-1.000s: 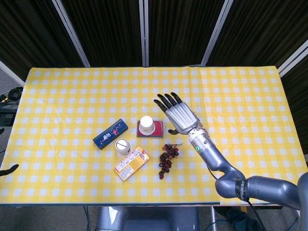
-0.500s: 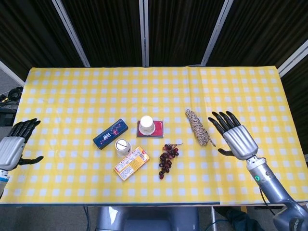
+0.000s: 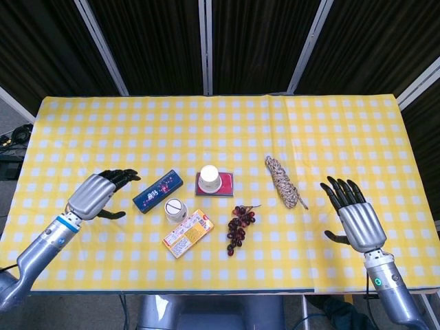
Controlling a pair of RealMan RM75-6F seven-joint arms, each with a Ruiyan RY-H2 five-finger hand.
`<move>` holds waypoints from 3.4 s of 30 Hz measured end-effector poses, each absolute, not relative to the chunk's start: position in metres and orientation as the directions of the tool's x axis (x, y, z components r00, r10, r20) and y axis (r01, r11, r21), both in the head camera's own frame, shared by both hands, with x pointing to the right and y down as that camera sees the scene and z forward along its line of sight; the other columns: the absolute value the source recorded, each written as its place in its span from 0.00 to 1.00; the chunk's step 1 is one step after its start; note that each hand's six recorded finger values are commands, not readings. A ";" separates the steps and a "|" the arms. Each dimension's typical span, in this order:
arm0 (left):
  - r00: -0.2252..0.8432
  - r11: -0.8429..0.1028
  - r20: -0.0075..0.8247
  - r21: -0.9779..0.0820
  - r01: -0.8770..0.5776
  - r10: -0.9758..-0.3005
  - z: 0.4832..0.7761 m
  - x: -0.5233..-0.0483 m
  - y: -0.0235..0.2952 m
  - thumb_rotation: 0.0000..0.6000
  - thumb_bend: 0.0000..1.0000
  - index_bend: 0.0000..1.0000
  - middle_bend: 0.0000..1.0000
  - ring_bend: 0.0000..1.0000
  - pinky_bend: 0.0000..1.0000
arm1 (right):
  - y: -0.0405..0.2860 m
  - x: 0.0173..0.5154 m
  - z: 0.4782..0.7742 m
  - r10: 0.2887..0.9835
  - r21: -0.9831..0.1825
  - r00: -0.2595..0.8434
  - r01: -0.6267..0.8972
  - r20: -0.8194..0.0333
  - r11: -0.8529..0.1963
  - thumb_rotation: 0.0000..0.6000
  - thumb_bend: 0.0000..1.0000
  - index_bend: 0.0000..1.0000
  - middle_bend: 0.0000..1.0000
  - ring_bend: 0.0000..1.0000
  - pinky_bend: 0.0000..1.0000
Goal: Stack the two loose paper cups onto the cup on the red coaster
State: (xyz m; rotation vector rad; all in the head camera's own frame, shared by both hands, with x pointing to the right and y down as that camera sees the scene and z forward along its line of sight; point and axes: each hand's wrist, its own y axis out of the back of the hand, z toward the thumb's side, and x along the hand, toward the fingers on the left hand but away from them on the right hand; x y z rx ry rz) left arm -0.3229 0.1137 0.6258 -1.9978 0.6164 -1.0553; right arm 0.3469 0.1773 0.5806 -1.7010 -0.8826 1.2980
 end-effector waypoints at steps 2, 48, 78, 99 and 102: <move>0.569 -0.577 0.466 -0.817 -0.019 -0.678 0.633 -0.304 0.113 1.00 0.00 0.22 0.17 0.23 0.32 | 0.178 0.351 0.581 0.885 -0.899 0.215 0.058 -0.414 -0.434 1.00 0.00 0.00 0.00 0.00 0.00; 0.650 -0.617 0.510 -0.783 0.079 -0.564 0.698 -0.198 0.118 1.00 0.34 0.53 0.48 0.54 0.66 | 0.166 0.372 0.568 0.899 -0.897 0.174 0.121 -0.403 -0.426 1.00 0.00 0.00 0.00 0.00 0.00; 0.643 -0.500 0.313 -0.857 -0.126 -0.699 0.612 -0.135 0.008 1.00 0.28 0.53 0.48 0.53 0.65 | 0.160 0.382 0.561 0.914 -0.904 0.138 0.150 -0.382 -0.401 1.00 0.00 0.00 0.00 0.00 0.00; 0.632 -0.553 0.393 -0.830 -0.070 -0.668 0.638 -0.114 0.011 1.00 0.27 0.50 0.43 0.51 0.61 | 0.157 0.387 0.556 0.922 -0.910 0.126 0.160 -0.367 -0.384 1.00 0.00 0.00 0.00 0.00 0.00; 0.633 -0.549 0.390 -0.833 -0.066 -0.668 0.640 -0.110 0.011 1.00 0.23 0.38 0.29 0.36 0.52 | 0.157 0.388 0.555 0.923 -0.910 0.124 0.163 -0.364 -0.381 1.00 0.00 0.00 0.00 0.00 0.00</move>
